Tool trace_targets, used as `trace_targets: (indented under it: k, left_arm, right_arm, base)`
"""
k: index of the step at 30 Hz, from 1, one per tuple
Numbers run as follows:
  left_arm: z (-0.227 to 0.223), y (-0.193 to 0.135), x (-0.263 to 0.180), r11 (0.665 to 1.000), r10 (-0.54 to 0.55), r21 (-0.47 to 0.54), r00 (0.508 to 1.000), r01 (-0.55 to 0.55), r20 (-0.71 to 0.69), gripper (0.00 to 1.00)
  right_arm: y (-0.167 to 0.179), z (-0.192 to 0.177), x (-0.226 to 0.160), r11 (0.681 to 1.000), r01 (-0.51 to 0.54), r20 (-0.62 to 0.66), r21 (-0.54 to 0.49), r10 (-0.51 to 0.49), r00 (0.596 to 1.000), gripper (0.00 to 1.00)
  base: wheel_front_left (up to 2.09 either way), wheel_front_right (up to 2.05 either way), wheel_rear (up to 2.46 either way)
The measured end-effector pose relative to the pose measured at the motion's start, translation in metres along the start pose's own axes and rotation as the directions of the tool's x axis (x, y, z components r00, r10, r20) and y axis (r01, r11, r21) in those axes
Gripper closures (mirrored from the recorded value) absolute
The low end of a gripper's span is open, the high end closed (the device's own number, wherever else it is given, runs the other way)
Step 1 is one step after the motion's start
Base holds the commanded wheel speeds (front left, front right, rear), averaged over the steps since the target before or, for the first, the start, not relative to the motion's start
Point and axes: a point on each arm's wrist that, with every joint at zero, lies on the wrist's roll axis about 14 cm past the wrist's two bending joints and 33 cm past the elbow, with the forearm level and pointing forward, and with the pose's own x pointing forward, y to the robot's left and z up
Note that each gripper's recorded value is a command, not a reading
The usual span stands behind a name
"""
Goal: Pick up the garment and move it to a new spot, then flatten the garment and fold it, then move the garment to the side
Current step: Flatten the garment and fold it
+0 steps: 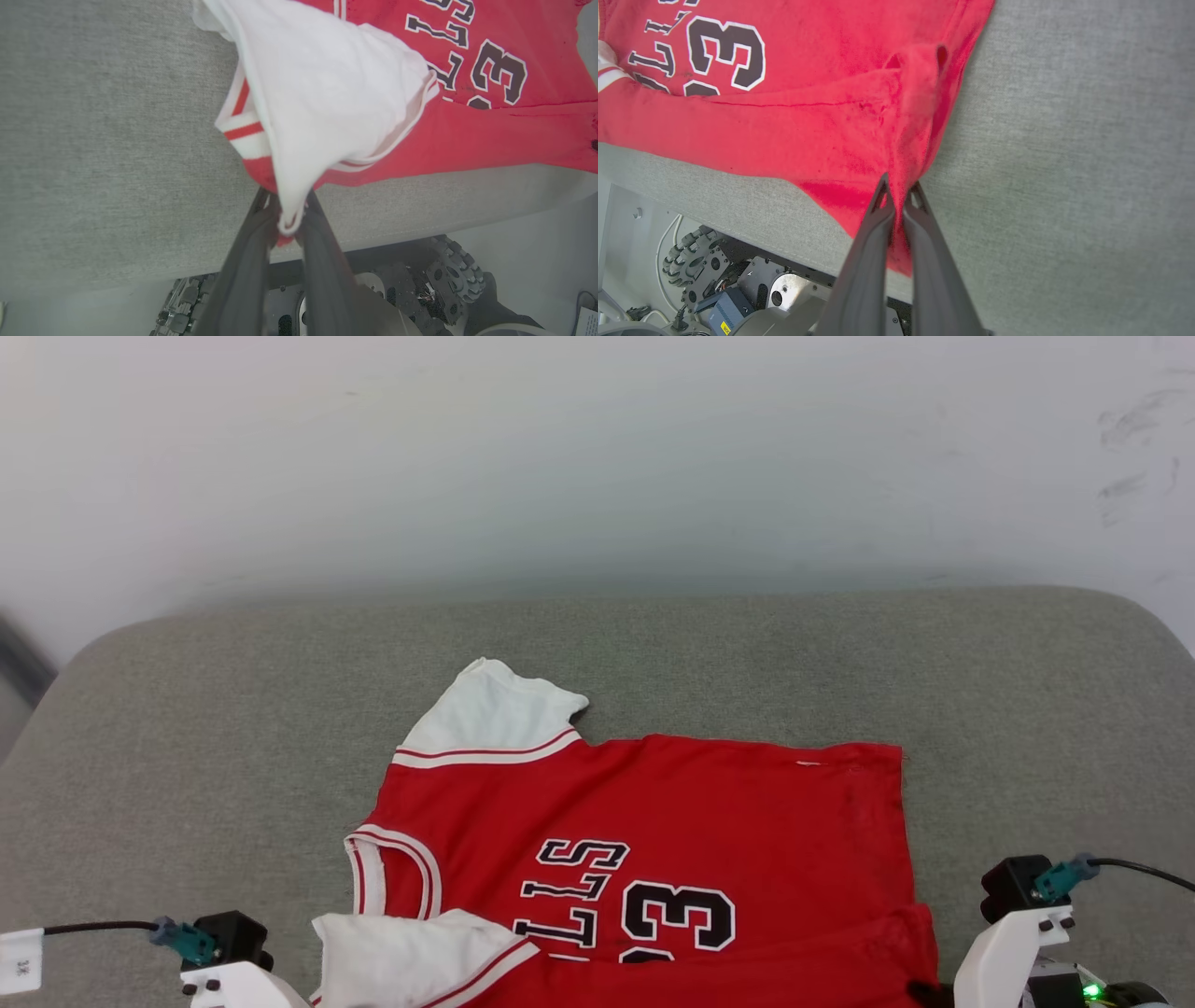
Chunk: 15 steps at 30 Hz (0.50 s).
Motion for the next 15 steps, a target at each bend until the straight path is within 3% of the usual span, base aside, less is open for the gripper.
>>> trace_targets:
  k: [1, 2, 4, 8, 15]
  left_arm:
    - [-0.004, -0.003, 0.003, 1.0, -0.01, -0.009, 1.0, 0.01, -0.011, 0.58]
    - [-0.005, -0.004, 0.006, 1.0, -0.014, -0.018, 1.0, 0.014, -0.01, 0.0]
    - [-0.005, -0.004, 0.011, 1.0, -0.013, -0.025, 1.0, 0.013, -0.009, 0.0]
    - [0.021, -0.003, 0.018, 1.0, 0.002, 0.007, 0.996, -0.003, 0.087, 0.0]
    - [0.084, -0.012, 0.02, 0.996, 0.015, 0.076, 0.949, -0.041, 0.314, 0.0]
  right_arm:
    - [0.0, -0.003, 0.001, 1.0, -0.001, 0.003, 0.01, 0.001, 1.0, 0.65]
    - [0.001, -0.004, 0.001, 1.0, -0.001, 0.017, 0.017, 0.0, 1.0, 0.0]
    - [-0.002, -0.001, 0.002, 1.0, 0.015, 0.047, 0.009, -0.016, 0.999, 0.0]
    - [-0.006, 0.027, -0.006, 0.998, 0.054, 0.234, -0.024, -0.047, 0.971, 0.0]
    - [-0.019, 0.077, -0.036, 0.985, 0.163, 0.559, -0.051, -0.108, 0.822, 0.0]
  base:
    - [0.0, 0.0, 0.0]
    - [0.0, 0.0, 0.0]
    - [0.0, 0.0, 0.0]
    - [0.0, 0.0, 0.0]
    - [0.0, 0.0, 0.0]
